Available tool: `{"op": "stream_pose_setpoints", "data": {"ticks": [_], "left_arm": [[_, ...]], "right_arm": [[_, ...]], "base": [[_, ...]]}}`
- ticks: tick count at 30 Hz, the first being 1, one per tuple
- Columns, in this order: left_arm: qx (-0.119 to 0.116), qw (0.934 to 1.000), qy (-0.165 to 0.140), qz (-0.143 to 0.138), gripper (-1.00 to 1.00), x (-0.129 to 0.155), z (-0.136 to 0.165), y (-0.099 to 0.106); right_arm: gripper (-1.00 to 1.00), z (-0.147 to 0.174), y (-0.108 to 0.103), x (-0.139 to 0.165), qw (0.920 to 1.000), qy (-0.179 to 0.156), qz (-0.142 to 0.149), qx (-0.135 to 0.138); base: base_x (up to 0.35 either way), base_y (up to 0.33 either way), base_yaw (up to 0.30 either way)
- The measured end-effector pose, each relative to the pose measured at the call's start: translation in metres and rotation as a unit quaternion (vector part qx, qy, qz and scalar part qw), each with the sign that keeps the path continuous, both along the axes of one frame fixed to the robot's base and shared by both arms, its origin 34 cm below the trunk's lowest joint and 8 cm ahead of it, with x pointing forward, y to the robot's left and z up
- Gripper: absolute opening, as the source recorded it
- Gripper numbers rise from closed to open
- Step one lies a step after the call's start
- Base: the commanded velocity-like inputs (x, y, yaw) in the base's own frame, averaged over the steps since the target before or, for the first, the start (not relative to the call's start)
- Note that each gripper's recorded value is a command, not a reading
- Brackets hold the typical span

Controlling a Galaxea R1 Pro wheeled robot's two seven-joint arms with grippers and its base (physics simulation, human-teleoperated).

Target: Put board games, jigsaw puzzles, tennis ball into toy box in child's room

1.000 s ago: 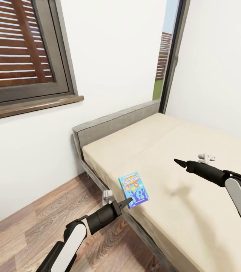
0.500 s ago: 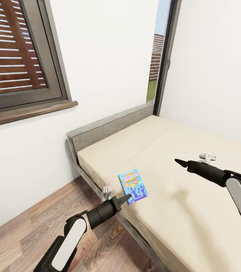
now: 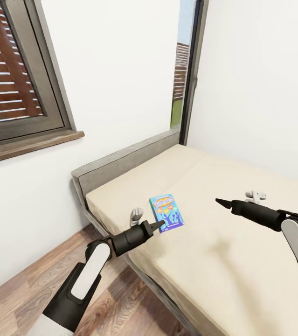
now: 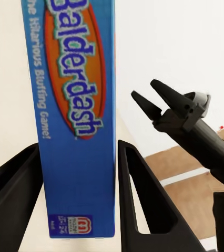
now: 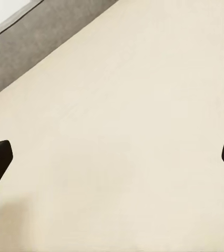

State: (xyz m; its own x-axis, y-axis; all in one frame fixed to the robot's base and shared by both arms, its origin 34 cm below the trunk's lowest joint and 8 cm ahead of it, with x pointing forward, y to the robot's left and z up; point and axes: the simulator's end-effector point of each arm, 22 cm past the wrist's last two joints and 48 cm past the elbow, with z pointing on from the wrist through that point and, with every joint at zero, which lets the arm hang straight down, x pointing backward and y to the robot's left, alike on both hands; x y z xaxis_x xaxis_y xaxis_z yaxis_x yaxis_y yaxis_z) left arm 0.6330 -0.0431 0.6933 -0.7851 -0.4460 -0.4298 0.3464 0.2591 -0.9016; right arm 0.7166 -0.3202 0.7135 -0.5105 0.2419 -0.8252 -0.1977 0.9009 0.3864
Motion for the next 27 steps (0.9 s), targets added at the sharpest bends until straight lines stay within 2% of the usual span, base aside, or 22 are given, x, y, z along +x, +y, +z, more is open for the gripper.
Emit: {"op": "stream_pose_setpoints", "data": {"ticks": [5, 15, 27], "left_arm": [[0.002, 1.0000, 0.004, 0.003, -1.00, 0.004, 0.011, 0.000], [0.008, 0.9999, 0.008, 0.009, -1.00, 0.005, 0.005, 0.001], [0.011, 0.9996, 0.013, 0.023, -1.00, 0.004, -0.004, 0.004]], "right_arm": [[1.00, 0.011, 0.001, 0.002, 1.0000, 0.001, 0.001, 0.000], [1.00, 0.011, 0.002, 0.002, 1.0000, 0.002, 0.002, 0.001], [1.00, 0.011, 0.002, 0.002, 1.0000, 0.002, 0.002, 0.000]], "base": [[0.000, 0.000, -0.055], [0.001, 0.000, -0.016], [0.071, 0.000, -0.035]]}}
